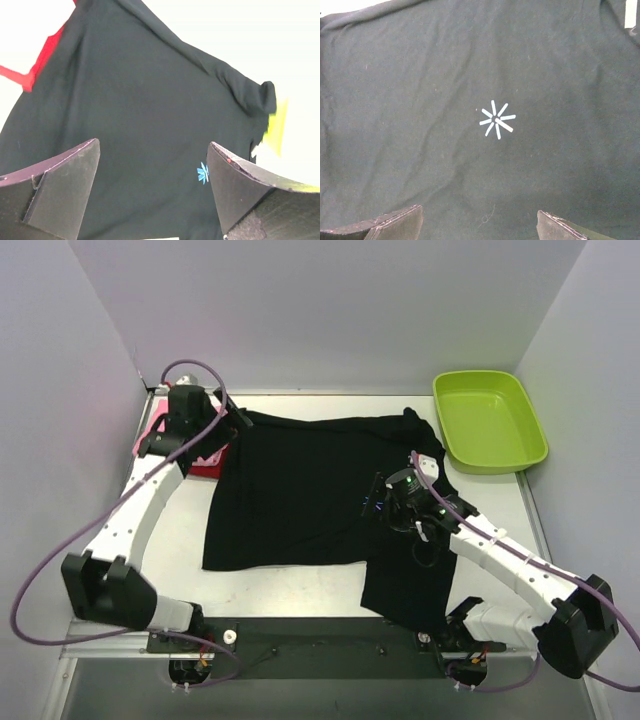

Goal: Fold and stack the t-shirts

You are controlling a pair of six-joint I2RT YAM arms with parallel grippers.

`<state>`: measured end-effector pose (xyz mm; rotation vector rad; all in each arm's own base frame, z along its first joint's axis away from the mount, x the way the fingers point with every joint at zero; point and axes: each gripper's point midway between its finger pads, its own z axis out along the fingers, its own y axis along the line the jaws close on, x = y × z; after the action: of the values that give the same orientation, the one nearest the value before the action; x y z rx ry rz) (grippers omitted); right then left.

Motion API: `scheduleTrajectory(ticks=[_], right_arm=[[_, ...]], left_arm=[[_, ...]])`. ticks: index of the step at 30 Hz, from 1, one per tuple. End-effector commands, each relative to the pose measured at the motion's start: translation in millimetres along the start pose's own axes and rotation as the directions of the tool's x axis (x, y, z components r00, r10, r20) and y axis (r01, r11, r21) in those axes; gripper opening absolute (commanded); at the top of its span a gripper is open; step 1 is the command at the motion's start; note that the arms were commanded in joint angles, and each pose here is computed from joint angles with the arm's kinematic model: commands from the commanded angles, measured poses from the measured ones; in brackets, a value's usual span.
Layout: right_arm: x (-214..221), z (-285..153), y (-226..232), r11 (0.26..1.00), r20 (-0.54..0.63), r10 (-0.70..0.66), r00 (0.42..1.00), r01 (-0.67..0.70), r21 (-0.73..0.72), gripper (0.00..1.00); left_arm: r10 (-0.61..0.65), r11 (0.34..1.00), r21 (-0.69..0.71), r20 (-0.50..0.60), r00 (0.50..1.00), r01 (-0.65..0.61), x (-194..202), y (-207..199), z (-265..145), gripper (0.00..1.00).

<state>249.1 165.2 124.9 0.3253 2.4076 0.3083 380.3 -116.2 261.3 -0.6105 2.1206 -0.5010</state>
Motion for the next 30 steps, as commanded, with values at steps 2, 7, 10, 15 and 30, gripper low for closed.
scheduleTrajectory(ticks=[2, 7, 10, 15, 30], right_arm=[[13, 2, 0, 0.999, 0.001, -0.015, 1.000, 0.015, -0.051, 1.00], [23, 1, -11, 0.998, 0.010, -0.023, 1.000, 0.023, -0.058, 1.00], [25, 0, -13, 0.997, 0.010, -0.031, 0.999, 0.031, -0.065, 1.00], [26, 1, -19, 0.998, 0.016, -0.050, 0.999, 0.051, -0.049, 1.00], [40, 11, -26, 0.997, -0.033, -0.072, 0.997, 0.071, -0.027, 1.00]], left_arm=[[-0.023, 0.999, 0.034, -0.107, 0.994, 0.027, -30, 30, 67, 0.97], [-0.088, 0.996, -0.026, -0.113, 0.990, 0.086, -52, 71, 108, 0.96], [-0.106, 0.994, -0.032, -0.117, 0.987, 0.103, -57, 83, 127, 0.95], [-0.115, 0.993, -0.055, -0.136, 0.984, 0.109, -56, 98, 150, 0.95], [-0.159, 0.951, -0.296, -0.209, 0.965, 0.092, -22, 174, 199, 0.92]])
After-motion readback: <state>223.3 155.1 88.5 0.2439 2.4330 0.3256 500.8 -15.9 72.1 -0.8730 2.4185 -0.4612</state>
